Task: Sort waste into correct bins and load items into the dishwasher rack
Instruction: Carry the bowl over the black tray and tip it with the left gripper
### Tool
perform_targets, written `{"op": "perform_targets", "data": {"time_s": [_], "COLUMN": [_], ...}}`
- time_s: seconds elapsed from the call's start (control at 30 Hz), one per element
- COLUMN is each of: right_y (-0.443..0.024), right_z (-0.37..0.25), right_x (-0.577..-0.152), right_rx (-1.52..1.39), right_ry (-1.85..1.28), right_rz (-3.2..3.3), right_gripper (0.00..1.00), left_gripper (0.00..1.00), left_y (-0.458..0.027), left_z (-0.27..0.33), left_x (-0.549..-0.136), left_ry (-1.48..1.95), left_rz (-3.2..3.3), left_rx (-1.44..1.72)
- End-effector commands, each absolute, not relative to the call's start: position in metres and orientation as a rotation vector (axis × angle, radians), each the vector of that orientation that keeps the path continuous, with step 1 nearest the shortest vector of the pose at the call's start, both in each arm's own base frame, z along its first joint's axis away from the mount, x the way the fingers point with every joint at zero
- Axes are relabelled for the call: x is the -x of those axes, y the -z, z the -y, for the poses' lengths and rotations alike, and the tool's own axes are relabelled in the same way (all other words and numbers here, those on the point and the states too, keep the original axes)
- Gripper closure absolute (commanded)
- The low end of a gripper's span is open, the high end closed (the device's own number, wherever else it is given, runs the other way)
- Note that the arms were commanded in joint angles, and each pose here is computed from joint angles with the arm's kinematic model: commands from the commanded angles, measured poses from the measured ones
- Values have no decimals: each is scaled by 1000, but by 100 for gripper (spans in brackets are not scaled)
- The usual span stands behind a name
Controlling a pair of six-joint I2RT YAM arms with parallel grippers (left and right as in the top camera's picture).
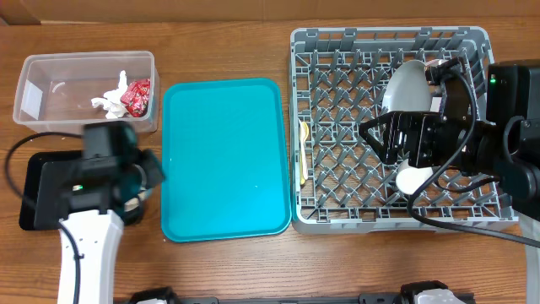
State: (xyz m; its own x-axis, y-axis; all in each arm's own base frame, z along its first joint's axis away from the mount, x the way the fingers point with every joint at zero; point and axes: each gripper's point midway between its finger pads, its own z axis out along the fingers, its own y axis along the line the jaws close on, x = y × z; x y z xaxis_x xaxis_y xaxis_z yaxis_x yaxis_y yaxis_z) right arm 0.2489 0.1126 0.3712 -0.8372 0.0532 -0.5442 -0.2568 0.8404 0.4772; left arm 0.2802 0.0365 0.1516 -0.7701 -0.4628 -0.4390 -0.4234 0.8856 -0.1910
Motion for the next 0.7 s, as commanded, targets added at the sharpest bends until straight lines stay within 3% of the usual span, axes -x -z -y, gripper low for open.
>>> {"op": "perform_targets", "data": {"time_s": [0.0, 0.33, 0.67], "right_y": [-373, -372, -371], "right_z": [-113, -113, -112], "right_x": [-249, -249, -248], "right_rx": [152, 151, 149], "right_ry": [-736, -736, -737], "right_rz": [-2455, -2459, -2466], "right_gripper": [0, 0, 0], "left_gripper": [96, 96, 96], "left_y": [-161, -146, -142], "left_z": [-50, -88, -121], "left_x": [-294, -323, -320], "left_ry": [296, 669, 1014], "left_rz": [-2509, -2369, -2139], "left_rx": [606, 611, 609]}}
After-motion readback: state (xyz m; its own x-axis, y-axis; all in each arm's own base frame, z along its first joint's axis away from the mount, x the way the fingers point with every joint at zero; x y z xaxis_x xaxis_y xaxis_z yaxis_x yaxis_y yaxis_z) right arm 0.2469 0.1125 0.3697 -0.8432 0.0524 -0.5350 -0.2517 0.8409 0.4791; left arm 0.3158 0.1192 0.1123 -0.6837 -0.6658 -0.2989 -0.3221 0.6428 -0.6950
